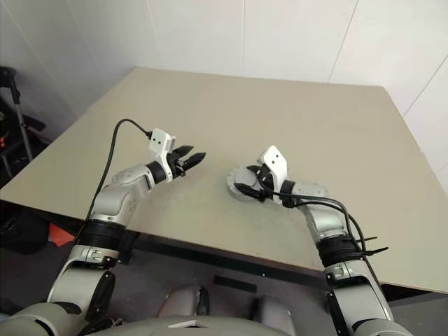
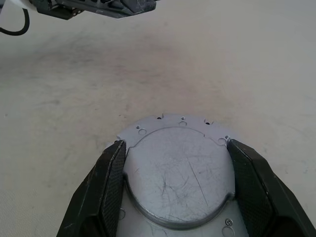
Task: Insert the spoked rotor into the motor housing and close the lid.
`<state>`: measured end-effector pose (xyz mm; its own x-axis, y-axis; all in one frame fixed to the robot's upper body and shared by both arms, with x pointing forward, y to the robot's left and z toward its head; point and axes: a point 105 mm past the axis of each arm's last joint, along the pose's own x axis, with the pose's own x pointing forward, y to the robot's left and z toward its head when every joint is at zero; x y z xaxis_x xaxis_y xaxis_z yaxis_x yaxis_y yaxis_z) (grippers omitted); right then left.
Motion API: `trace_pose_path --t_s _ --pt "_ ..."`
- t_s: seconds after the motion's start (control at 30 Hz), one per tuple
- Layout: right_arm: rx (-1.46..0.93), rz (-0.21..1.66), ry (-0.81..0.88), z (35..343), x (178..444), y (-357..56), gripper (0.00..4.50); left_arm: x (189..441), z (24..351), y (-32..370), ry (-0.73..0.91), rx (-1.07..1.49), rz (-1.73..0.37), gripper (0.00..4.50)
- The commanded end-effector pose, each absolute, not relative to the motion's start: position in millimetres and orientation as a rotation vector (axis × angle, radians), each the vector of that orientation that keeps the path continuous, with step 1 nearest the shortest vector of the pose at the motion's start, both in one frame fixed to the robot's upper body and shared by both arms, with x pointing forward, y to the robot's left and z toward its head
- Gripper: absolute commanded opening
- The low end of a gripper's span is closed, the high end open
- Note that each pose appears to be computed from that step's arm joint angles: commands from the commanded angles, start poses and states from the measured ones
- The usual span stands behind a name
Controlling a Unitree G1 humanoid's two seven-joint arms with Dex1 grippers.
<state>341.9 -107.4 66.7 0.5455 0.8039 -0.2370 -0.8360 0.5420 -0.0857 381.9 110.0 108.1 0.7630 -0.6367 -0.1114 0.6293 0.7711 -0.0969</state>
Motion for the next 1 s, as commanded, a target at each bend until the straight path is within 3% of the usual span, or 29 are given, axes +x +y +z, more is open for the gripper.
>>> trace_pose_path --t_s 0.03,0.43,1.0 --pt "-0.218 0.966 0.279 41 335 -118 3.16 384 122 111 0.085 -0.04 -0.688 2.91" --pt "-0.313 0.929 0.396 18 337 -122 3.16 383 121 104 0.087 -0.047 -0.701 2.91" --pt "-0.202 0.93 0.445 25 341 -117 3.16 380 121 98 0.091 -0.055 -0.721 2.91"
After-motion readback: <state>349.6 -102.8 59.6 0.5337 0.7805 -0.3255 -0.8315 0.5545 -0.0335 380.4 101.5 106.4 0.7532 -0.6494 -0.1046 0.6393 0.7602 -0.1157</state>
